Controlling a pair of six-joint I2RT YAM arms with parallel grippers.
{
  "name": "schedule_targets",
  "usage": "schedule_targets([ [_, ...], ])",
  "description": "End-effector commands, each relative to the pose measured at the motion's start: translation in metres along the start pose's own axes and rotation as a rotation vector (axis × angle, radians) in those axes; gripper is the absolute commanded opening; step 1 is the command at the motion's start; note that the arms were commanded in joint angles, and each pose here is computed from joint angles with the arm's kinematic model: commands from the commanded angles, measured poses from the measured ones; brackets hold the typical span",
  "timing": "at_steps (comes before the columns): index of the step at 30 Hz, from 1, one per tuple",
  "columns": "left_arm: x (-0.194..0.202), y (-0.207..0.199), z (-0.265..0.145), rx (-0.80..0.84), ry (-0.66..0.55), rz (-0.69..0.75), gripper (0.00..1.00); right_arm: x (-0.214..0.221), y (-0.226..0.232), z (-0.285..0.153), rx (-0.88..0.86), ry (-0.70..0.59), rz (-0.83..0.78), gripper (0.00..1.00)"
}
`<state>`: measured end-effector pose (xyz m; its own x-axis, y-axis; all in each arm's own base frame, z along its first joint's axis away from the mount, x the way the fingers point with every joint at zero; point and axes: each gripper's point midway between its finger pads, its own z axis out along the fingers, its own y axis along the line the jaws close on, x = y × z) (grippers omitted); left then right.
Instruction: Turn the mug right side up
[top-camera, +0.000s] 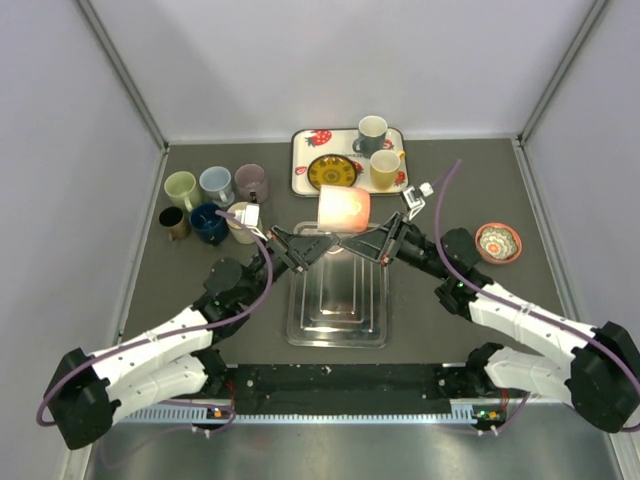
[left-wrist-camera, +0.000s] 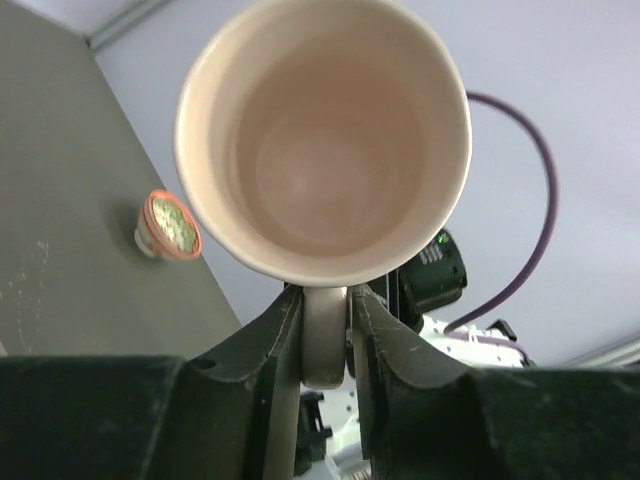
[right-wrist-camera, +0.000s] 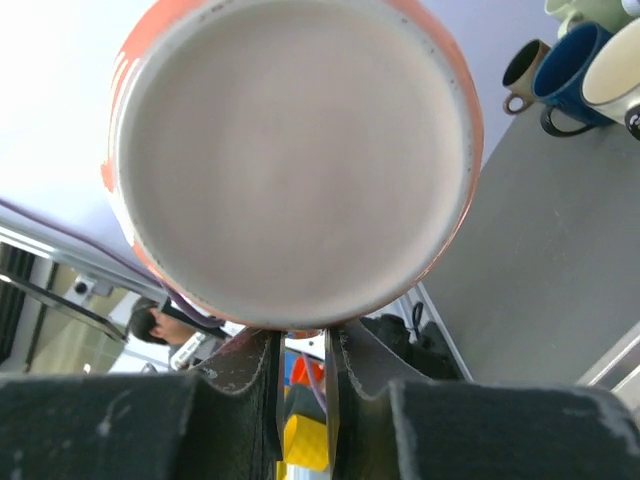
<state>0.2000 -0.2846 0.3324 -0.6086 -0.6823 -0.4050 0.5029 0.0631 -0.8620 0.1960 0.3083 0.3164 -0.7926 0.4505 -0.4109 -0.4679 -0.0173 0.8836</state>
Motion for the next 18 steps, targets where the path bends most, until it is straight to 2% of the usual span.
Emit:
schedule_targets([
  [1, 0.028, -0.007, -0.020, 0.039, 0.126, 0.024, 0.40, -0.015, 0.025, 0.002, -0.016, -0.039, -0.164, 0.00],
  [2, 0.019, -0.001, -0.021, 0.011, 0.075, 0.029, 0.46, -0.016, 0.025, 0.001, -0.005, -0.038, -0.176, 0.00],
  [3, 0.014, 0.000, -0.027, -0.006, 0.051, 0.034, 0.58, -0.017, 0.027, -0.001, -0.002, -0.041, -0.200, 0.00],
  [5, 0.001, 0.015, -0.033, -0.072, -0.023, 0.067, 0.66, -0.015, 0.028, -0.005, 0.018, -0.028, -0.218, 0.00],
  [6, -0.006, 0.009, -0.038, -0.064, -0.049, 0.104, 0.70, -0.015, 0.029, -0.006, 0.020, -0.027, -0.233, 0.00],
  [10, -0.022, 0.019, -0.050, -0.144, -0.106, 0.197, 0.73, -0.015, 0.025, -0.013, 0.060, -0.030, -0.257, 0.00],
  [11, -0.026, 0.018, -0.054, -0.153, -0.118, 0.211, 0.73, -0.013, 0.016, -0.015, 0.128, -0.012, -0.244, 0.00],
  [12, -0.033, 0.020, -0.056, -0.191, -0.142, 0.238, 0.74, -0.014, 0.004, -0.019, 0.196, 0.005, -0.296, 0.00],
  [13, -0.031, 0.037, -0.063, -0.275, -0.116, 0.260, 0.74, -0.022, -0.008, -0.022, 0.284, -0.016, -0.322, 0.00],
  [14, -0.034, 0.042, -0.070, -0.322, -0.118, 0.277, 0.74, -0.021, -0.028, -0.032, 0.433, 0.028, -0.322, 0.00],
  [16, -0.048, 0.049, -0.079, -0.420, -0.152, 0.327, 0.74, -0.040, -0.053, -0.045, 0.614, 0.013, -0.462, 0.00],
  [17, -0.044, 0.069, -0.092, -0.519, -0.112, 0.357, 0.73, -0.050, -0.062, -0.047, 0.697, 0.020, -0.491, 0.00],
  [18, -0.047, 0.072, -0.096, -0.555, -0.117, 0.372, 0.73, -0.054, -0.080, -0.061, 0.807, 0.049, -0.552, 0.00],
])
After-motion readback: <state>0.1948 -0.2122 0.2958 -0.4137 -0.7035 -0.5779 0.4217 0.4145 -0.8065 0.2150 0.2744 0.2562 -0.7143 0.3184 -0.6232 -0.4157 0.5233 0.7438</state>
